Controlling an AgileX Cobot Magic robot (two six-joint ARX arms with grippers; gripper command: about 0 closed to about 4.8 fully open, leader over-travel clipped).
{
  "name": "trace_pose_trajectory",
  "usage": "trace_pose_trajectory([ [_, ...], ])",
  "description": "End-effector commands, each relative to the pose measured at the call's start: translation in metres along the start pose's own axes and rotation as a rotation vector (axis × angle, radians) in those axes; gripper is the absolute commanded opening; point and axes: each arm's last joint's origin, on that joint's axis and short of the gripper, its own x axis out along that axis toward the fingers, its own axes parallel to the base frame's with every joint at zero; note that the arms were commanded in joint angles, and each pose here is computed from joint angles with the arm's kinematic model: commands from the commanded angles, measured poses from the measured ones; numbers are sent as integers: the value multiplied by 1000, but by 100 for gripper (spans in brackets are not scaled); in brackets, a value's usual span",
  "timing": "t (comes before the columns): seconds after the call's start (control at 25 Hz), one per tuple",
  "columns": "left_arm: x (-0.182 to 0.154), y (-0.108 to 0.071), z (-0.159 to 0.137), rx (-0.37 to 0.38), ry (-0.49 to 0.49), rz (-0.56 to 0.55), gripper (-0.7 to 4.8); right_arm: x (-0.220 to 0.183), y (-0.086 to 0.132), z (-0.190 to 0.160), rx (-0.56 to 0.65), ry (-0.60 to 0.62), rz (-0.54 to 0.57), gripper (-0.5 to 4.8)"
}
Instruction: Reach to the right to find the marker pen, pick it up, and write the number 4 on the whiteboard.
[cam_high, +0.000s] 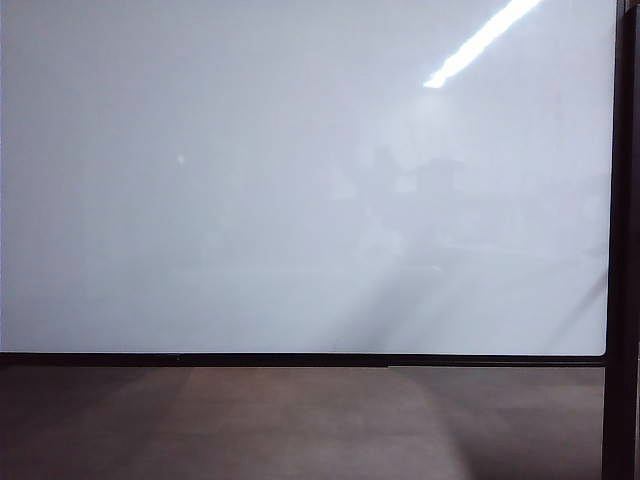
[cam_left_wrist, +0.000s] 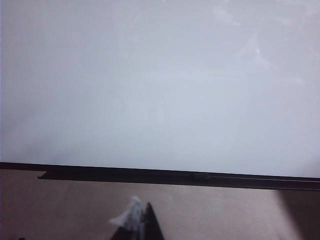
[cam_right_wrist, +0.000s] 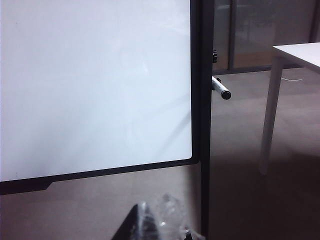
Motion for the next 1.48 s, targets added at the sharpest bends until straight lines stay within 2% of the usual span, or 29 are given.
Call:
trace_pose_trajectory([
  [0.04,0,0,2,-3,-13,-4,-5,0,0,-1,2,1,1,-6],
  [0.24,0,0,4,-2,-31,-5,-5,0,0,-2,2,7,0,-6],
  [0.32,-1,-1,9,-24,-48,-6,-5,-1,1,8,13,-66,10,-6],
  [0.44,-9,-2,43,-145,-143,-22,-5,-12,5,54,24,-190,26,-6],
  [0.56,-20,-5,82,-118,-177,-37,-5,-23,9,95,-9,-208,25,-3],
  [0.64,-28,-8,113,-68,-187,-59,-5,-24,12,122,-38,-230,31,130],
  [0.68,-32,-10,132,-31,-188,-82,-5,-20,13,138,-37,-227,21,246],
  [0.72,-34,-11,144,-21,-181,-88,-5,-16,14,148,-37,-219,19,318],
  [0.76,-36,-12,163,-21,-168,-101,-5,-9,15,160,-40,-207,20,370],
  [0.88,-35,-16,202,-24,-170,-129,-5,10,18,180,-39,-214,24,425],
  [1.0,-30,-21,242,-25,-206,-201,-5,30,21,196,-38,-290,73,434],
  [1.16,-20,-28,270,-19,-157,-347,-5,54,20,200,-45,-239,91,434],
  [1.28,-7,-34,282,-14,-106,-464,-5,76,5,190,-52,-155,42,434],
  [1.48,26,-44,272,-26,6,-456,-5,114,-36,169,-36,-56,18,433],
])
